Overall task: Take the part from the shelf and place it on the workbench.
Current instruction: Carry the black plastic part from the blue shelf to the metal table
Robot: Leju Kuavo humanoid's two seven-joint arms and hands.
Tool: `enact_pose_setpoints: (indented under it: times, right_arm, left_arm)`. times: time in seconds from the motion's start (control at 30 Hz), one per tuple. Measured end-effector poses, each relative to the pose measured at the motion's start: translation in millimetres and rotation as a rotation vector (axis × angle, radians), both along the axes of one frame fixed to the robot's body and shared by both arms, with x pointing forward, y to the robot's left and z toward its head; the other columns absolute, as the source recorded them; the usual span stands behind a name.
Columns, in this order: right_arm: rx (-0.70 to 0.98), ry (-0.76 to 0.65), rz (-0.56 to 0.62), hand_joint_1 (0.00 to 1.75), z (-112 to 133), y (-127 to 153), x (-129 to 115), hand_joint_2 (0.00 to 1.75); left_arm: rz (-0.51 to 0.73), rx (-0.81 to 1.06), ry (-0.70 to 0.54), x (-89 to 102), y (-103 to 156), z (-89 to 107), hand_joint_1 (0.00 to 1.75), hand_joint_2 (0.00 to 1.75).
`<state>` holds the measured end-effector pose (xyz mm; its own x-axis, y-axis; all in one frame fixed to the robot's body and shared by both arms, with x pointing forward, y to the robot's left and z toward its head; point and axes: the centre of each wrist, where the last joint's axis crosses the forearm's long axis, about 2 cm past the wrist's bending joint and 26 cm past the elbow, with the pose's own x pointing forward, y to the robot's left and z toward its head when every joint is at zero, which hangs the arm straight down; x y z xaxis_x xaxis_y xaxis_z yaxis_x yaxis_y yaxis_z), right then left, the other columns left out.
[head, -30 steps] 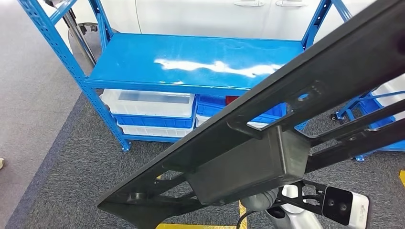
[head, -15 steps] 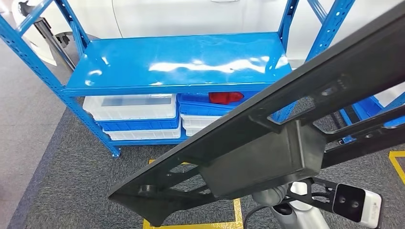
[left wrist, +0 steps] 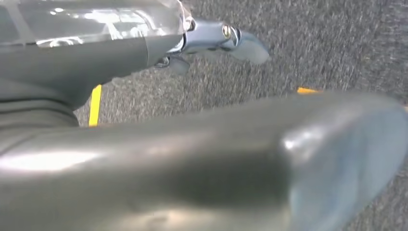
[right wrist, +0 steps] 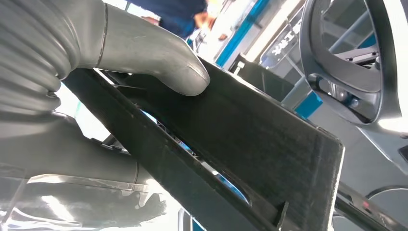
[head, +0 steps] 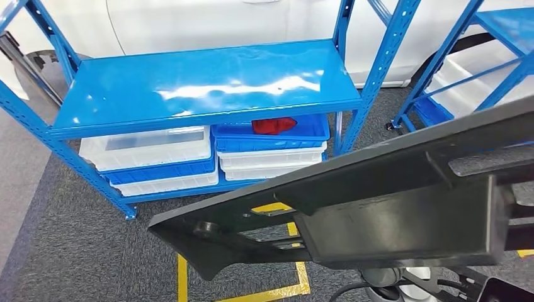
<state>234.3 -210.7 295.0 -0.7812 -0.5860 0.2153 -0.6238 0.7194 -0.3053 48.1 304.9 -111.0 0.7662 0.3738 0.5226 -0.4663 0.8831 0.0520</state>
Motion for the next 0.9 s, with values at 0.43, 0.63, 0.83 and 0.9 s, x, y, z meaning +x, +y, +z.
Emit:
enact_pose_setpoints:
  times: [0.43,0.63,0.83,0.9]
  right_arm:
    - [0.036,-0.050,-0.027,1.75,12.7,0.7,-6.3,1.75]
    - [0.067,-0.071,-0.019,1.75,21.8,3.3,-2.7,1.75]
    - [0.081,-0.085,-0.015,1.75,27.6,5.2,0.2,1.75]
    - [0.081,-0.084,-0.016,1.75,27.3,5.1,0.1,1.75]
  left_arm:
    - [-0.027,0.006,-0.031,8.5,11.4,1.4,0.00,0.00]
    - [-0.036,0.040,-0.010,8.6,25.1,2.3,0.00,0.00]
    - [-0.039,0.085,-0.002,9.7,41.7,3.9,0.00,0.00]
    - [-0.041,0.086,-0.009,12.3,44.4,4.5,0.00,0.00]
